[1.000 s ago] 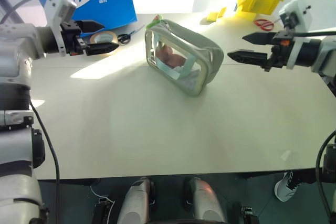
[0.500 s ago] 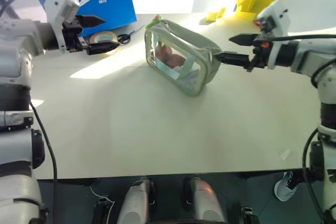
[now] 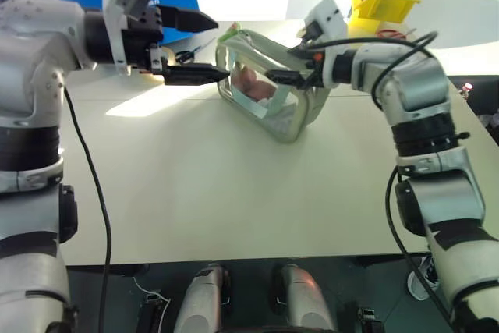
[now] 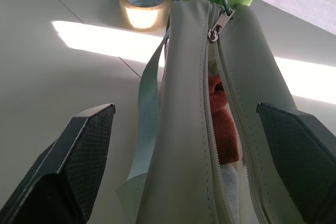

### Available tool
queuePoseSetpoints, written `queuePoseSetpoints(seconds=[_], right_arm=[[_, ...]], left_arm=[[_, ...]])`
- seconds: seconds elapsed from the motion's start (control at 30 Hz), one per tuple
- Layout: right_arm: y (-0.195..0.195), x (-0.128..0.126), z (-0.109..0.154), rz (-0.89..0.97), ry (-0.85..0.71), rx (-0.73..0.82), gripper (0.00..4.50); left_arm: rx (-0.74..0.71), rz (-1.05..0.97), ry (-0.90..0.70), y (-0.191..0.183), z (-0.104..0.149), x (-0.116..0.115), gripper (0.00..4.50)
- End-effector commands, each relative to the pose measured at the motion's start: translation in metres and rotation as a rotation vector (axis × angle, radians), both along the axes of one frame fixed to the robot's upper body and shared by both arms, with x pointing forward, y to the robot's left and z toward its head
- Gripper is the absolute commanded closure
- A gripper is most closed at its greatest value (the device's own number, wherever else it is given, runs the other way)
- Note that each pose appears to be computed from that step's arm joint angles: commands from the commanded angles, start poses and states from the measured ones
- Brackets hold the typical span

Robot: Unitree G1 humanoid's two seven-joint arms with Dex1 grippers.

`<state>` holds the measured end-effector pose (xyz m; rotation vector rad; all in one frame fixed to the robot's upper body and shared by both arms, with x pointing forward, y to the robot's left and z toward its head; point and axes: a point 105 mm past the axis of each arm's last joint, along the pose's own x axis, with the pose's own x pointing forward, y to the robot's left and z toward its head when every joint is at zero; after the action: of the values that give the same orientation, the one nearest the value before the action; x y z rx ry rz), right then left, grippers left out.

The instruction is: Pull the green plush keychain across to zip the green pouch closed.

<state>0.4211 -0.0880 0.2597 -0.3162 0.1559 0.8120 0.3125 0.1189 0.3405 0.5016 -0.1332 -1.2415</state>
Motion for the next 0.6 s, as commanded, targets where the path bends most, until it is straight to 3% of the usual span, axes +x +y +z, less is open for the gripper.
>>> queuePoseSetpoints(seconds=[0.03,0.13,0.2,0.23,0.27,0.3,0.37,0.6], right_arm=[[0.011,0.0,0.015,0.048,-0.064,-0.03,0.0],[0.016,-0.001,0.01,0.089,-0.063,-0.056,0.84],[0.017,-0.001,0.009,0.108,-0.063,-0.062,1.83],[0.019,-0.002,0.008,0.122,-0.064,-0.065,1.95],[0.02,-0.002,0.009,0.134,-0.066,-0.066,2.45],[0.021,-0.003,0.01,0.152,-0.078,-0.07,2.55],[0.027,-0.008,0.017,0.222,-0.138,-0.089,3.36],[0.026,-0.032,0.032,0.481,-0.233,-0.154,3.36]], left_arm=[[-0.001,0.021,-0.043,0.007,0.008,-0.005,0.01],[-0.003,0.04,-0.048,0.01,0.008,-0.003,0.0],[-0.004,0.049,-0.049,0.011,0.007,-0.002,0.0],[-0.004,0.056,-0.05,0.012,0.007,-0.001,0.0],[-0.004,0.063,-0.051,0.014,0.007,0.0,0.0],[-0.007,0.072,-0.05,0.015,0.007,0.0,0.0],[-0.008,0.095,-0.05,0.021,0.007,0.003,0.0],[-0.001,0.187,-0.063,0.045,0.008,0.015,0.0]])
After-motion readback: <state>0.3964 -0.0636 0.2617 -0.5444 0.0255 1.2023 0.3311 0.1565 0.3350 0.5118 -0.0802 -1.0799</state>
